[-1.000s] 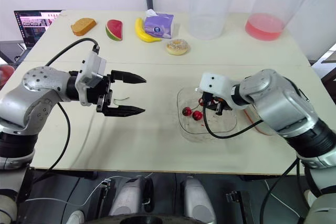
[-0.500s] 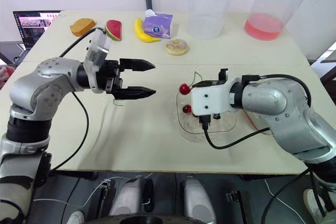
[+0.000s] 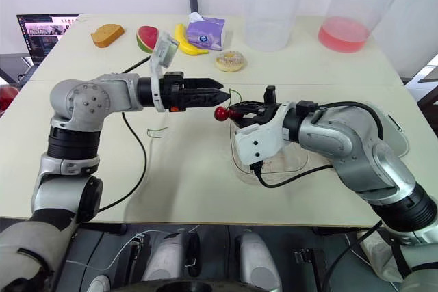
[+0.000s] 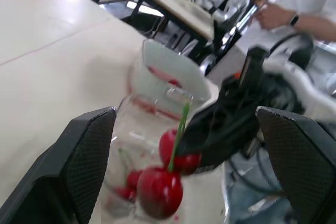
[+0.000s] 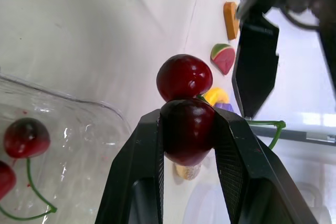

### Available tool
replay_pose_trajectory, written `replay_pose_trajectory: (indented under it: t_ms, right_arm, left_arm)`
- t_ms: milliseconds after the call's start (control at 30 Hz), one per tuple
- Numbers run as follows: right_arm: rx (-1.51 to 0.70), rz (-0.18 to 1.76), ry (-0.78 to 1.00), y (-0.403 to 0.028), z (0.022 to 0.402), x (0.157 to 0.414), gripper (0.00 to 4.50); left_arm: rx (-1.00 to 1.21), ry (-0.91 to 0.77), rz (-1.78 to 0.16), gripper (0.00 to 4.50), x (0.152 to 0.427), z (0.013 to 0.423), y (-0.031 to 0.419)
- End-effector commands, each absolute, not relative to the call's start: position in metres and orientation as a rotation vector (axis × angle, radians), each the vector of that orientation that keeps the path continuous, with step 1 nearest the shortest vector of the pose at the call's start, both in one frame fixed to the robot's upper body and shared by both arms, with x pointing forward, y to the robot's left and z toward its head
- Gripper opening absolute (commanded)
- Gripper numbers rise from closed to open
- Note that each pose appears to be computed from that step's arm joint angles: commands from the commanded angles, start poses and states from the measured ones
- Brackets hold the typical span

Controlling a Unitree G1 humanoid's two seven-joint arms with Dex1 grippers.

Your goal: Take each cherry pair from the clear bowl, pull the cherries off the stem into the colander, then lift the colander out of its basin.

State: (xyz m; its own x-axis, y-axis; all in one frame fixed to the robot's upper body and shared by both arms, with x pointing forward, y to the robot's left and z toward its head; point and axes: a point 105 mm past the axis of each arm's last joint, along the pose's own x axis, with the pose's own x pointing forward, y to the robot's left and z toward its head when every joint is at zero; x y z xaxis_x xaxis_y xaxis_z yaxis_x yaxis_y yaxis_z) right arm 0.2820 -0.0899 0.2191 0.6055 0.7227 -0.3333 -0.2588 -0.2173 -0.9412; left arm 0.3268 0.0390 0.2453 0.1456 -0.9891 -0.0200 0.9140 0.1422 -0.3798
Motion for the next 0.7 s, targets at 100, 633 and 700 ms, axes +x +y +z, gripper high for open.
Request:
replay_pose_trajectory:
  t_ms: [100, 633, 700]
  right_arm:
    - [-1.560, 0.923, -0.450, -0.0876, 0.2308, 0.2810, 0.87]
    - [-1.540, 0.926, -0.439, -0.0860, 0.2330, 0.2813, 0.87]
    - [-1.538, 0.924, -0.437, -0.0862, 0.2332, 0.2817, 0.87]
  left_arm:
    - [-0.364, 0.261, -1.426, 4.50, 0.3231, 0.2613, 0.0383]
    - [-0.416, 0.289, -1.430, 2.21, 0.3217, 0.2539, 0.0308]
    - [-0.417, 0.292, -1.429, 1.16, 0.3219, 0.2534, 0.0309]
